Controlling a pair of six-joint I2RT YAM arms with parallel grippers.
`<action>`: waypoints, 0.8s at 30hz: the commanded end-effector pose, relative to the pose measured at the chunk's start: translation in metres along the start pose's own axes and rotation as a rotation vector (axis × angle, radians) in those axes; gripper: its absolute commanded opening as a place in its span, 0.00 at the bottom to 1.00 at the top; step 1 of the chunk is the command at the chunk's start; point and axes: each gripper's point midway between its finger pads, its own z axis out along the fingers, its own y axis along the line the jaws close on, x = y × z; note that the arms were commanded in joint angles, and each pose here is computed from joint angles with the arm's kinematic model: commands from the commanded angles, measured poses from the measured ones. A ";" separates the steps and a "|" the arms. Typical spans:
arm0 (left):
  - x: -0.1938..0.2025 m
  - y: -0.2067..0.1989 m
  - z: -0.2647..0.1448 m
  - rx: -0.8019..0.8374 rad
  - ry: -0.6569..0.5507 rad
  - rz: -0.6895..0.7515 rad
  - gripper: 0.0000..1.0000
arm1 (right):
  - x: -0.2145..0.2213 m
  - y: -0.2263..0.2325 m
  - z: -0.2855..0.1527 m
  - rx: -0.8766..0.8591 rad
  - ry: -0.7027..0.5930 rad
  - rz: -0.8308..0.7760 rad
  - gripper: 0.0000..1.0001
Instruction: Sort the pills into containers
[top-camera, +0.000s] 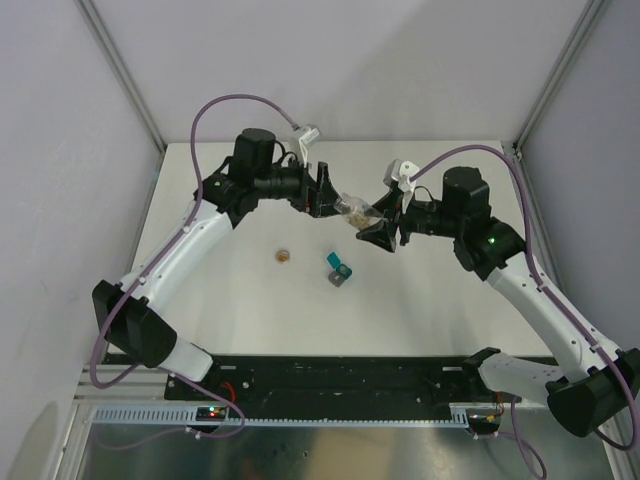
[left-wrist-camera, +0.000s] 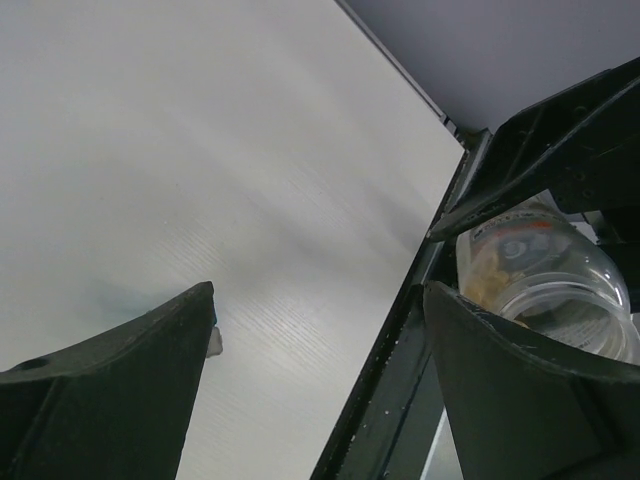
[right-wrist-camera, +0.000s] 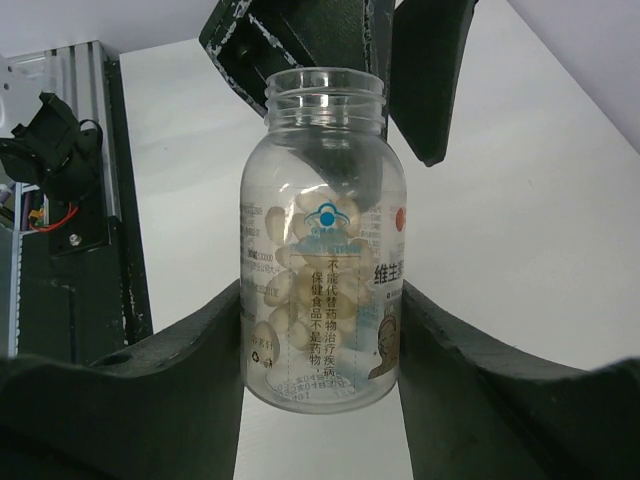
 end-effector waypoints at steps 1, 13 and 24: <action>-0.012 -0.055 -0.020 0.121 -0.061 0.045 0.89 | -0.019 -0.017 0.003 0.062 -0.039 -0.023 0.00; -0.006 -0.056 -0.021 0.082 -0.072 0.080 0.89 | -0.006 -0.019 0.008 0.060 0.002 -0.008 0.00; 0.034 0.089 -0.034 -0.381 -0.001 0.088 0.90 | 0.024 -0.001 -0.005 0.005 0.090 -0.011 0.00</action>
